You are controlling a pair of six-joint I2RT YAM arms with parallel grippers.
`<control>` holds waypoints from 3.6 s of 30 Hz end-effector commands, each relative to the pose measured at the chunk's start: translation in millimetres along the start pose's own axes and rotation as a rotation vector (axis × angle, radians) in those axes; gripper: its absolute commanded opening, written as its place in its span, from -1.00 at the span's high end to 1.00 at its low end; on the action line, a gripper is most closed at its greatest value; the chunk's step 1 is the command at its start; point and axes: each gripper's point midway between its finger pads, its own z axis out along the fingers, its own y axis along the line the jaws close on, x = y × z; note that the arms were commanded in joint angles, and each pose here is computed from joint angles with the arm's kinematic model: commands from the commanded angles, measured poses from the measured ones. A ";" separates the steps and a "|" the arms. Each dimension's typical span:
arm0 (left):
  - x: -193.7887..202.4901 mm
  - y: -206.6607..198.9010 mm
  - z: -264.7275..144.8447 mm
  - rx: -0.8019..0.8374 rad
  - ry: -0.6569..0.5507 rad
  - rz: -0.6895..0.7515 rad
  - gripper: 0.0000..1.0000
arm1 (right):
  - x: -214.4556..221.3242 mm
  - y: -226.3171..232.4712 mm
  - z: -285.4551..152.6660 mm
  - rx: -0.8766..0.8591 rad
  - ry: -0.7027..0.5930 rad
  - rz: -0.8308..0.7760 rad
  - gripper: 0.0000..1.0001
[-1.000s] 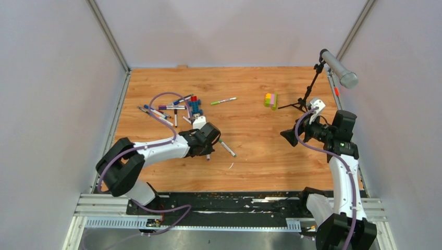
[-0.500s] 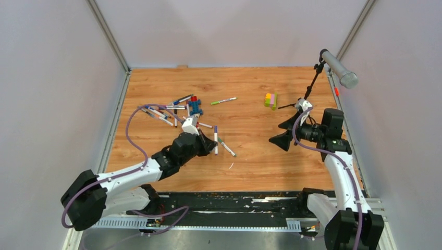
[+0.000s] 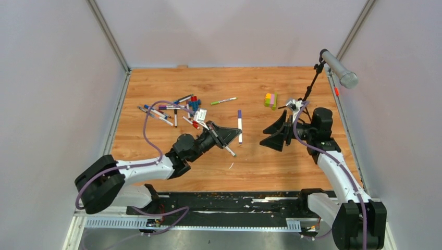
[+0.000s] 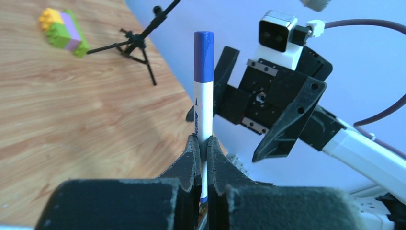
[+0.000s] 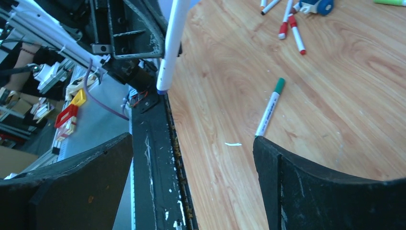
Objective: Open the pen caps
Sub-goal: Pick up the pen from the center of the board, then open the pen cap from the pen.
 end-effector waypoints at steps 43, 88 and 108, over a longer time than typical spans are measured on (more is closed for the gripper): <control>-2.6 -47.0 35.3 0.127 -0.093 0.043 -0.99 | 8.7 32.3 24.2 -0.189 0.081 -0.102 1.00; -3.8 -67.5 53.6 0.247 -0.018 0.047 1.00 | 10.6 53.2 30.4 -0.294 0.112 -0.079 -0.22; 12.2 -60.2 60.6 0.245 -0.016 0.006 1.00 | -4.0 29.2 29.3 -0.169 0.068 -0.042 0.82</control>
